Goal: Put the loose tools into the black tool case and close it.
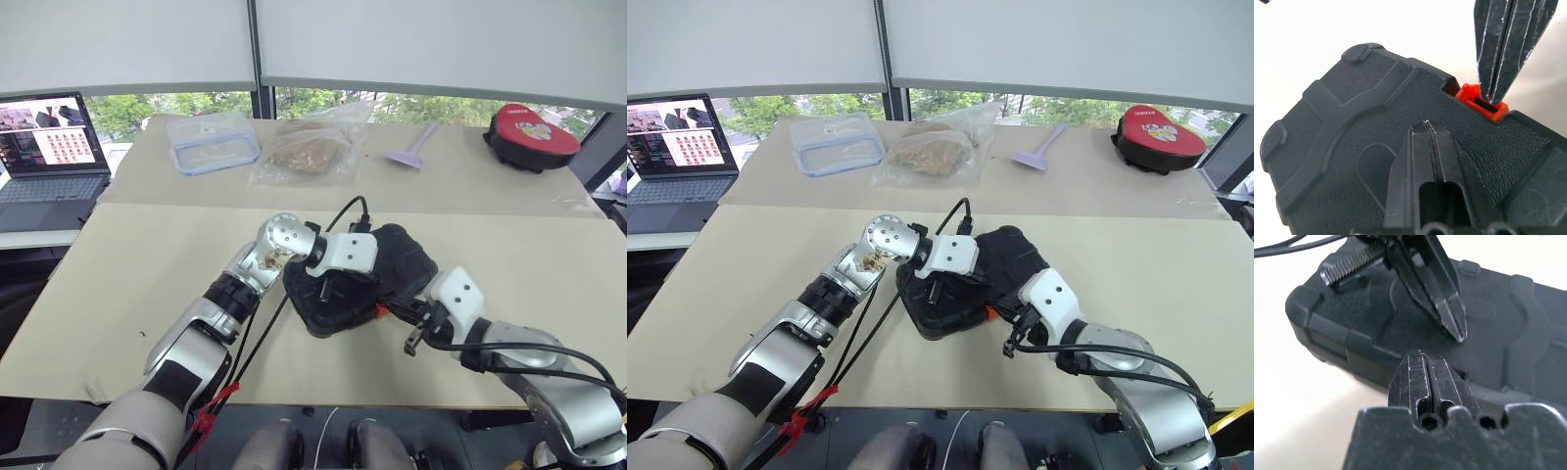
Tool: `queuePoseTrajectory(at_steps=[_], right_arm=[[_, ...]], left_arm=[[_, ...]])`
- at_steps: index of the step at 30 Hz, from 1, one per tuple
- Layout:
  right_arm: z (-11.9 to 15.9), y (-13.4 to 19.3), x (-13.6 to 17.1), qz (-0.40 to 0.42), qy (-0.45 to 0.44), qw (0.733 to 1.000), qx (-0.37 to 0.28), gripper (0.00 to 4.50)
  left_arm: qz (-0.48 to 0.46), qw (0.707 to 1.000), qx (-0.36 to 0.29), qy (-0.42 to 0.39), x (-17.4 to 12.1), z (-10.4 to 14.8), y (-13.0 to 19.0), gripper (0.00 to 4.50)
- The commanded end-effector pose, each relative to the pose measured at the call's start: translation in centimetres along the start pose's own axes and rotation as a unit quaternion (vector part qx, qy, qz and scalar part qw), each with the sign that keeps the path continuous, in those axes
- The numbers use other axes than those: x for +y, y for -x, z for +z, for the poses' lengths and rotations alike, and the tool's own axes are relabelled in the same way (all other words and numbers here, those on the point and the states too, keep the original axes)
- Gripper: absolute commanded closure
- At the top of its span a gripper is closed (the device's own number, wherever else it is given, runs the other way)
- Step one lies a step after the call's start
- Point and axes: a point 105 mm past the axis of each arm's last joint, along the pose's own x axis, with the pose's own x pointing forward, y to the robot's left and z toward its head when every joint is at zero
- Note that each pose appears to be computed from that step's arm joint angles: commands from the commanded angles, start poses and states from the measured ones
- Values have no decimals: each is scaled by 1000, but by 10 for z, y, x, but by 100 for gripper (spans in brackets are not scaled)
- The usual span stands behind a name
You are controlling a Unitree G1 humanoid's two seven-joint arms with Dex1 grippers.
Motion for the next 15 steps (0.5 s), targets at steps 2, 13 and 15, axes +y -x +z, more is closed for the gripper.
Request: queuePoseTrajectory(at_steps=[2, 13, 15], right_arm=[[15, 29, -8, 16, 4, 1000, -17, 421], [16, 102, -48, 89, -4, 996, 6, 76], [17, 112, -58, 88, -9, 996, 9, 7]], left_arm=[[-13, 996, 48, 77, -17, -38, 12, 424], [39, 969, -20, 242, -57, -23, 162, 76], [55, 957, -17, 283, -71, -20, 186, 9]])
